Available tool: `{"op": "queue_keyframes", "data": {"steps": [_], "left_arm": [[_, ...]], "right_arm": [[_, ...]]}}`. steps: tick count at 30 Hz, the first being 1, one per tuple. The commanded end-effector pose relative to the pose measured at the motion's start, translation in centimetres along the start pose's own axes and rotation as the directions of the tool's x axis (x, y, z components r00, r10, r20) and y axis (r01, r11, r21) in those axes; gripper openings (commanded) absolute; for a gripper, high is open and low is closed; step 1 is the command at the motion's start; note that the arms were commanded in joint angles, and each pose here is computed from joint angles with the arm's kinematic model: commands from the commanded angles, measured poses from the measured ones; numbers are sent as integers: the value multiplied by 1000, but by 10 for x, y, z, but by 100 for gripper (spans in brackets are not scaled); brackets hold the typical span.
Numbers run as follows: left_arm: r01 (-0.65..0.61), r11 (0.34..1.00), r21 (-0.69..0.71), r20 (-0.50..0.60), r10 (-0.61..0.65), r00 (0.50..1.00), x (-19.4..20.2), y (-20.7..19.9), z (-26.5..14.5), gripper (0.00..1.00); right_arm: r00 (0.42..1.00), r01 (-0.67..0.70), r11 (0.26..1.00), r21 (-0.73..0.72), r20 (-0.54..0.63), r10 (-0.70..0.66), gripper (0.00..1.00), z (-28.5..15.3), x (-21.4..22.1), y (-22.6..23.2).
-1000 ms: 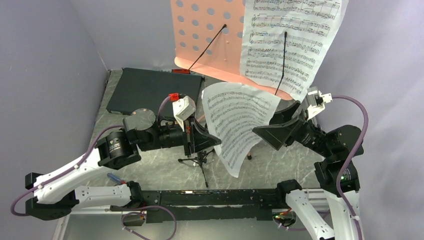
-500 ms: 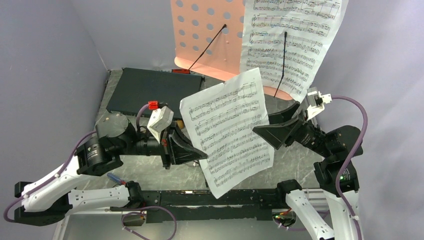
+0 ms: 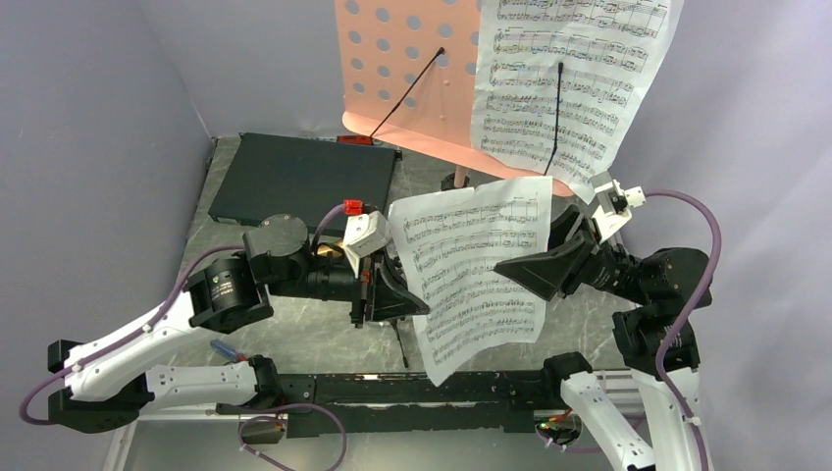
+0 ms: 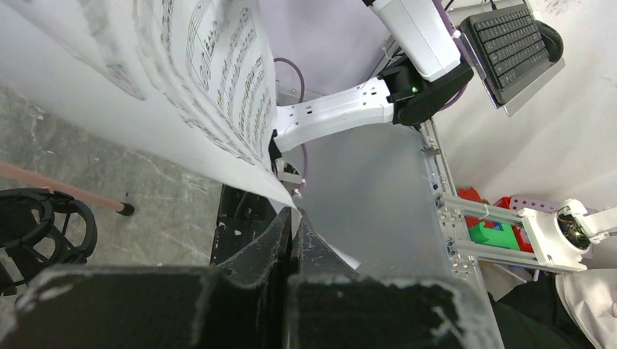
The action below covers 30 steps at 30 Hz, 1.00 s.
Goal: Set up the instrument practice props
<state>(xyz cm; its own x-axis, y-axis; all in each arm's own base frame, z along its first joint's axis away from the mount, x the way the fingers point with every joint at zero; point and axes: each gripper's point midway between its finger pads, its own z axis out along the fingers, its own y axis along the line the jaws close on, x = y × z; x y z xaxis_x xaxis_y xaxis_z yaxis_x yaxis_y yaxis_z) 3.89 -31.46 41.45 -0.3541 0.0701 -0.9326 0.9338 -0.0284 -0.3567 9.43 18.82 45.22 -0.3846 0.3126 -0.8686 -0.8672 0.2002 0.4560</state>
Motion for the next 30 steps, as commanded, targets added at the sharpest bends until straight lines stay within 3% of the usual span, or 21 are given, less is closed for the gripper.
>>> {"op": "queue_keyframes", "data": {"steps": [1,4,6,9,12,18,30], "left_arm": [[-39,999,13,44,38,998,-13,-8,-6,5],[-43,999,-1,57,43,997,-16,-6,-7,10],[-47,999,-16,63,48,997,-18,-5,-9,28],[-52,996,-73,74,57,996,-23,3,-12,66],[-50,975,-215,90,71,993,-35,25,-16,84],[-96,898,-430,58,134,989,-61,65,-12,92],[-217,683,-698,57,356,933,-153,95,-40,92]], "right_arm": [[997,49,997,-58,-54,-52,40,0,2,10],[996,55,998,-43,-69,-57,19,-1,4,7],[996,55,998,-25,-69,-57,0,0,3,4],[995,76,997,-16,-58,-77,0,0,-3,6],[993,113,993,17,-15,-113,0,0,-19,13],[966,231,969,91,98,-240,0,-2,-71,39],[854,365,902,229,304,-423,0,-10,-151,70]]}}
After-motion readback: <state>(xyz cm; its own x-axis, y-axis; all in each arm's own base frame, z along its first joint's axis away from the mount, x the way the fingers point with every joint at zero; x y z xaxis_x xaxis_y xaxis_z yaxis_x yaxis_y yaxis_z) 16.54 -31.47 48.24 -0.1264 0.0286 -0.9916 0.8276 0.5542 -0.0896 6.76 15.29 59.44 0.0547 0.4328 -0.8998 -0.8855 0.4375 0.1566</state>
